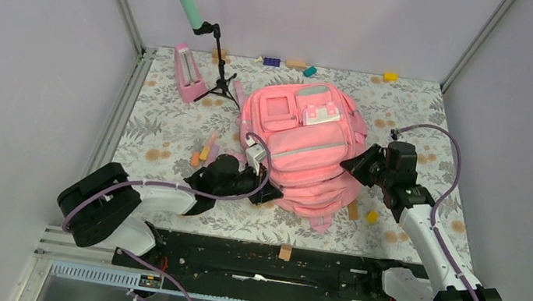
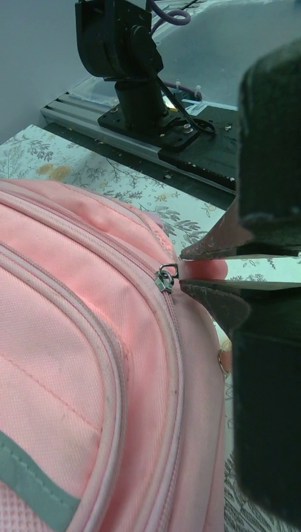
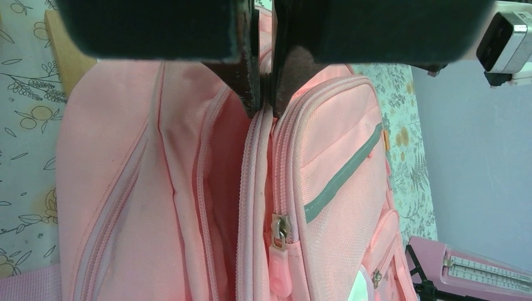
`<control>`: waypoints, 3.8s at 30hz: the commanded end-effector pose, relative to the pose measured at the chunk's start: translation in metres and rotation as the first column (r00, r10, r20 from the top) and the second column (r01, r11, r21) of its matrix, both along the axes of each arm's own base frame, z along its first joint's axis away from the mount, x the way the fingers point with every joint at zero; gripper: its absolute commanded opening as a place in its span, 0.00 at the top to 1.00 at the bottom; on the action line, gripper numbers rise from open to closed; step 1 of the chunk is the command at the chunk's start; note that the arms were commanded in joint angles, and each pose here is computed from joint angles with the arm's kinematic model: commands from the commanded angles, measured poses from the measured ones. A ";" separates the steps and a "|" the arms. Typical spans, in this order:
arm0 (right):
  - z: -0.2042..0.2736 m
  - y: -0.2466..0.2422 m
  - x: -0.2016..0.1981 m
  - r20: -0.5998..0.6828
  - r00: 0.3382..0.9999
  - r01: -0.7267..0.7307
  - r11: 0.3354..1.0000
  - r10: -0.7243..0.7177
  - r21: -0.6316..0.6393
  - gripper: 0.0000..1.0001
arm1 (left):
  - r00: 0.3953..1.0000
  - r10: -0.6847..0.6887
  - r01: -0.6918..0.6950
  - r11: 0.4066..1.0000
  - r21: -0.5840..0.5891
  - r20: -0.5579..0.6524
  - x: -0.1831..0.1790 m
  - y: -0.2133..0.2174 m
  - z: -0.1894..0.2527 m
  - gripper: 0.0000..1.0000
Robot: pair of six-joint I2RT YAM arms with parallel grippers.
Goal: Pack the student bag
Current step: Zip the student bag at the center of the board.
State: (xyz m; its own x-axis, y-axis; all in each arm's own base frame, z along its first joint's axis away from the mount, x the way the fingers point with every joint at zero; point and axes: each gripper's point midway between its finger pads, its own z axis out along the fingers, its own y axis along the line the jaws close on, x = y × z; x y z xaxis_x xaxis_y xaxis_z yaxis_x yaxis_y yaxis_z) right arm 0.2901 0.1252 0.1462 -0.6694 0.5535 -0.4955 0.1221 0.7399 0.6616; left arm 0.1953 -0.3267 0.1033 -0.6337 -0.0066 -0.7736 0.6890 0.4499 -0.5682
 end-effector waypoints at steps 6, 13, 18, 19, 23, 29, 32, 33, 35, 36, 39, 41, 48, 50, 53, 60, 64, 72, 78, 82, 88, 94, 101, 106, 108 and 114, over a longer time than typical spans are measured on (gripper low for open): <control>0.011 0.010 0.001 0.078 0.996 -0.034 0.998 0.030 0.049 1.00 | 0.998 0.023 -0.014 0.988 -0.156 0.058 -0.008 -0.048 0.048 1.00; 0.002 0.010 -0.002 0.067 0.997 -0.041 0.998 0.038 0.044 1.00 | 0.999 0.037 -0.029 0.982 -0.188 0.040 -0.010 -0.090 0.061 1.00; -0.004 0.009 -0.005 0.058 0.997 -0.046 0.999 0.045 0.021 1.00 | 0.999 0.012 -0.004 0.975 -0.221 0.032 -0.011 -0.121 0.071 1.00; -0.005 0.008 -0.006 0.057 0.997 -0.047 0.999 0.046 0.016 1.00 | 0.999 0.004 0.003 0.975 -0.224 0.032 -0.012 -0.126 0.072 1.00; -0.008 0.006 -0.007 0.056 0.997 -0.047 0.999 0.047 -0.001 1.00 | 0.999 -0.011 0.019 0.972 -0.235 0.033 -0.012 -0.143 0.075 1.00; -0.007 0.000 -0.011 0.051 0.997 -0.054 0.997 0.057 -0.053 1.00 | 0.999 0.028 -0.019 0.978 -0.206 0.043 -0.007 -0.137 0.074 0.96; -0.003 -0.007 -0.017 0.050 0.996 -0.063 0.992 0.069 -0.109 0.80 | 0.995 0.081 -0.072 0.985 -0.155 0.052 -0.002 -0.122 0.071 0.68; -0.001 -0.010 -0.020 0.049 0.996 -0.068 0.989 0.075 -0.131 0.68 | 0.995 0.085 -0.078 0.988 -0.132 0.049 -0.004 -0.116 0.068 0.58; 0.003 -0.015 -0.028 0.055 0.994 -0.081 0.983 0.091 -0.167 0.47 | 0.992 0.113 -0.106 0.988 -0.114 0.057 -0.004 -0.103 0.067 0.41; 0.004 -0.016 -0.033 0.056 0.993 -0.093 0.979 0.105 -0.180 0.41 | 0.991 0.118 -0.111 0.988 -0.107 0.060 -0.006 -0.096 0.066 0.34; 0.003 -0.015 -0.048 0.041 0.986 -0.150 0.968 0.162 -0.202 0.33 | 0.985 0.170 -0.166 0.982 -0.086 0.036 -0.009 -0.072 0.057 0.24; 0.001 -0.010 -0.057 0.038 0.977 -0.198 0.960 0.209 -0.197 0.32 | 0.975 0.221 -0.220 0.974 -0.056 0.012 -0.008 -0.057 0.048 0.20; -0.004 0.022 -0.078 0.096 0.912 -0.367 0.897 0.400 -0.247 0.33 | 0.939 0.335 -0.336 0.942 -0.002 -0.076 -0.004 -0.023 0.034 0.08; -0.003 0.027 -0.078 0.117 0.904 -0.366 0.887 0.410 -0.282 0.34 | 0.925 0.365 -0.368 0.930 -0.012 -0.102 -0.001 -0.016 0.035 0.07; -0.005 0.032 -0.075 0.117 0.899 -0.370 0.877 0.421 -0.308 0.36 | 0.908 0.400 -0.405 0.914 -0.017 -0.128 0.003 -0.008 0.034 0.06; -0.026 0.033 -0.066 0.048 0.903 -0.377 0.842 0.426 -0.386 0.41 | 0.883 0.440 -0.443 0.896 0.018 -0.166 0.014 0.004 0.021 0.03; -0.027 0.043 -0.065 0.059 0.894 -0.390 0.836 0.444 -0.385 0.41 | 0.851 0.496 -0.501 0.865 0.019 -0.174 0.019 0.018 0.016 0.01; -0.033 0.046 -0.052 0.032 0.915 -0.353 0.834 0.403 -0.424 0.59 | 0.820 0.538 -0.540 0.840 0.050 -0.196 0.019 0.035 -0.003 0.01; -0.033 0.036 -0.047 0.027 0.942 -0.287 0.846 0.334 -0.449 0.94 | 0.826 0.519 -0.525 0.851 0.036 -0.219 0.018 0.032 -0.011 0.27; -0.031 0.026 -0.047 0.030 0.954 -0.250 0.844 0.300 -0.474 1.00 | 0.826 0.509 -0.515 0.856 0.041 -0.243 0.021 0.028 -0.021 0.43; -0.032 0.020 -0.052 0.024 0.957 -0.241 0.839 0.289 -0.487 1.00 | 0.822 0.503 -0.518 0.855 0.017 -0.266 0.029 0.023 -0.026 0.52; -0.033 0.014 -0.053 0.011 0.959 -0.238 0.828 0.282 -0.508 1.00 | 0.835 0.484 -0.506 0.863 -0.018 -0.263 0.036 0.015 -0.024 0.75; -0.029 -0.023 -0.049 -0.018 0.980 -0.160 0.739 0.196 -0.655 1.00 | 0.837 0.481 -0.508 0.860 -0.046 -0.260 0.044 0.016 -0.021 1.00; -0.023 -0.043 -0.046 -0.022 0.989 -0.120 0.696 0.148 -0.708 1.00 | 0.800 0.543 -0.566 0.824 -0.022 -0.255 0.045 0.043 -0.029 1.00; -0.022 -0.047 -0.044 -0.022 0.991 -0.110 0.703 0.133 -0.702 1.00 | 0.800 0.548 -0.567 0.823 -0.012 -0.244 0.046 0.049 -0.030 1.00; -0.019 -0.060 -0.036 -0.025 0.996 -0.077 0.753 0.080 -0.653 1.00 | 0.781 0.590 -0.597 0.801 0.031 -0.203 0.052 0.072 -0.034 1.00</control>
State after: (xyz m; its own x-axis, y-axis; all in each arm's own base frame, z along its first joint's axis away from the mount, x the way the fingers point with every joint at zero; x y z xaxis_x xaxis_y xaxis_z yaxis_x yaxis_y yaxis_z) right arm 0.2449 0.0999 0.1118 -0.7144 0.0166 -0.6996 -0.0615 0.9944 0.0864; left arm 0.2247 -0.2921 0.0764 -0.7174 -0.4197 -0.5561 0.2186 0.6223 -0.7516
